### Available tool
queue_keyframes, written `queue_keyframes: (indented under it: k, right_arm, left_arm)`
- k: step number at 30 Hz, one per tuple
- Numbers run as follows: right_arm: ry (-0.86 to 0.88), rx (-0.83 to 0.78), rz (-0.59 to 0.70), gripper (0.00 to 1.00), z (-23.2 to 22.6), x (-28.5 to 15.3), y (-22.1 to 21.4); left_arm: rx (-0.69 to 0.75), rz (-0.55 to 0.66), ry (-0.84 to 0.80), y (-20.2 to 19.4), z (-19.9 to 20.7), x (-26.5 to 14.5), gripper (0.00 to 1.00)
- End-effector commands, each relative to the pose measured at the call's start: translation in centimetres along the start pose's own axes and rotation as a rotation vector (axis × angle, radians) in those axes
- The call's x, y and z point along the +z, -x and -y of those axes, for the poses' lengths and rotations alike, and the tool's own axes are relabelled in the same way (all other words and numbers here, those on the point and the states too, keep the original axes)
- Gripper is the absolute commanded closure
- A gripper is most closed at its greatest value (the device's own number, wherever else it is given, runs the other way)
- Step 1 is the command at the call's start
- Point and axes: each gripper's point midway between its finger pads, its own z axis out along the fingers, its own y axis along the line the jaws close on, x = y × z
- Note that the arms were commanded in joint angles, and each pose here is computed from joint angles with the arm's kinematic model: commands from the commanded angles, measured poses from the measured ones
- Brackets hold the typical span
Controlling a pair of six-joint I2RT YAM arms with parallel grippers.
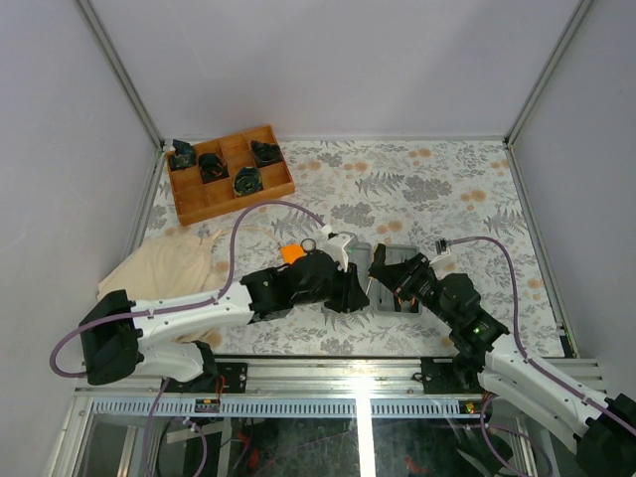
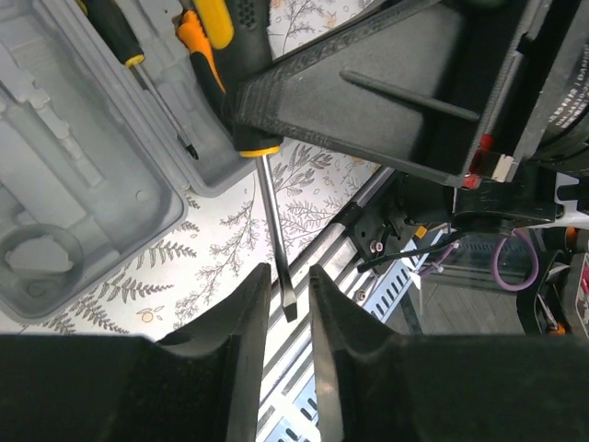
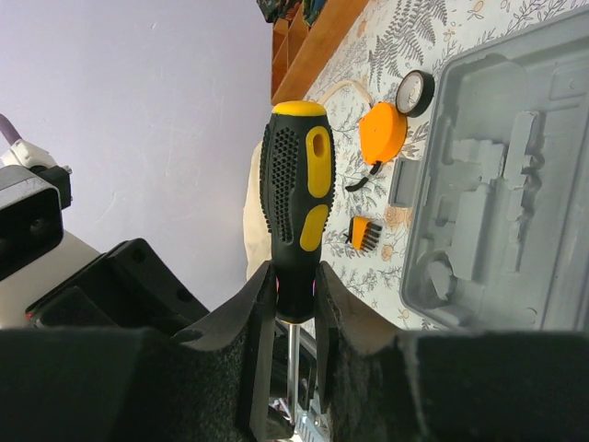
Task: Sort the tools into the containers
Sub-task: Pick up the screwdriver from the center of the board.
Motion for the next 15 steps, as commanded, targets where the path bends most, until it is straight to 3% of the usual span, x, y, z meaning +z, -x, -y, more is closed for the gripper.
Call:
queue_keyframes:
  k: [1, 6, 10, 15]
  right_arm:
    - [0.127, 0.016, 0.015, 0.96, -4.03, -0.11, 0.86]
    - [0.126, 0.011, 0.018, 0.96, -4.1, -0.11, 0.94]
    - [0.13, 0.015, 0.02, 0.95, -4.28, -0.11, 1.01]
    - [0.14, 0.018, 0.017, 0.94, -4.69, -0.11, 1.05]
  left_arm:
    - [0.022, 0.052, -0.062, 1.89, 2.17, 0.09, 0.82]
    - [0.027, 0.046, -0.063, 1.89, 2.27, 0.22, 0.9]
    - [0.03, 0.042, -0.061, 1.8, 2.19, 0.28, 0.91]
    - [0.027, 0.039, -0.046, 1.67, 1.85, 0.49, 0.67]
